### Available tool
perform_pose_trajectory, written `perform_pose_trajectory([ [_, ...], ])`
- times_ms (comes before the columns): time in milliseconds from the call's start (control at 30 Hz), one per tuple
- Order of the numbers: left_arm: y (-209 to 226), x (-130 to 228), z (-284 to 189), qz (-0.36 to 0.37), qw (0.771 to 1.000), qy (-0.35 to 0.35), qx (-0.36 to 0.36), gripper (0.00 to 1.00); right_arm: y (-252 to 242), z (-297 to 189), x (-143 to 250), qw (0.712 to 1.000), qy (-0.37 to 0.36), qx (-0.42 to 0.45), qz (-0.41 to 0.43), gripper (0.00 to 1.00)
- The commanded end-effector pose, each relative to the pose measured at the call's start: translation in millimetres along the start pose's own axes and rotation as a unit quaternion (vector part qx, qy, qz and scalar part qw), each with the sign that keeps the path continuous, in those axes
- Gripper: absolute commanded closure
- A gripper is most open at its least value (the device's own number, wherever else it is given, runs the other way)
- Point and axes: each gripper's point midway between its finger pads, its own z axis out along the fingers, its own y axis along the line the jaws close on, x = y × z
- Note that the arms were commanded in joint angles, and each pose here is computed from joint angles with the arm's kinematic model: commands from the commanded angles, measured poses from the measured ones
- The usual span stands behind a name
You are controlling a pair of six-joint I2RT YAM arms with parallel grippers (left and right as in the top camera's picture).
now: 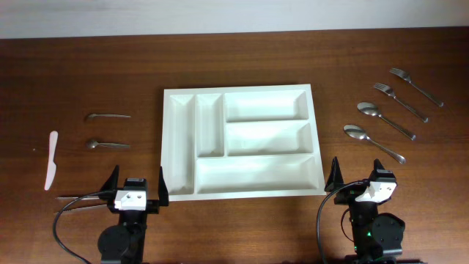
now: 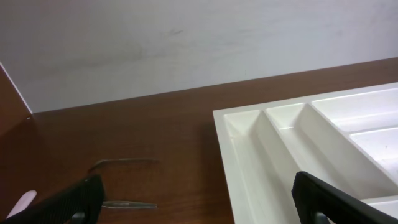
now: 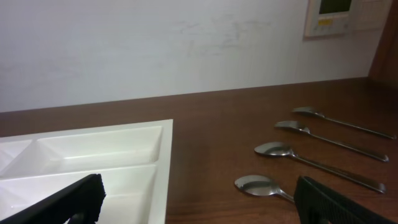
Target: Pack container
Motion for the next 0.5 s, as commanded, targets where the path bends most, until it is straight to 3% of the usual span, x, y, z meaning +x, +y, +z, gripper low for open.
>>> perform_pose_trajectory([
  [0, -0.8, 2.0, 0.1, 0.006, 1.000, 0.003, 0.003, 0.01, -2.4, 0.3, 3.9, 1.000, 0.006, 0.009, -0.001, 0.01],
  [467, -0.8, 2.0, 0.1, 0.006, 1.000, 0.003, 0.003, 0.01, -2.4, 0.3, 3.9, 1.000, 0.006, 0.009, -0.001, 0.01],
])
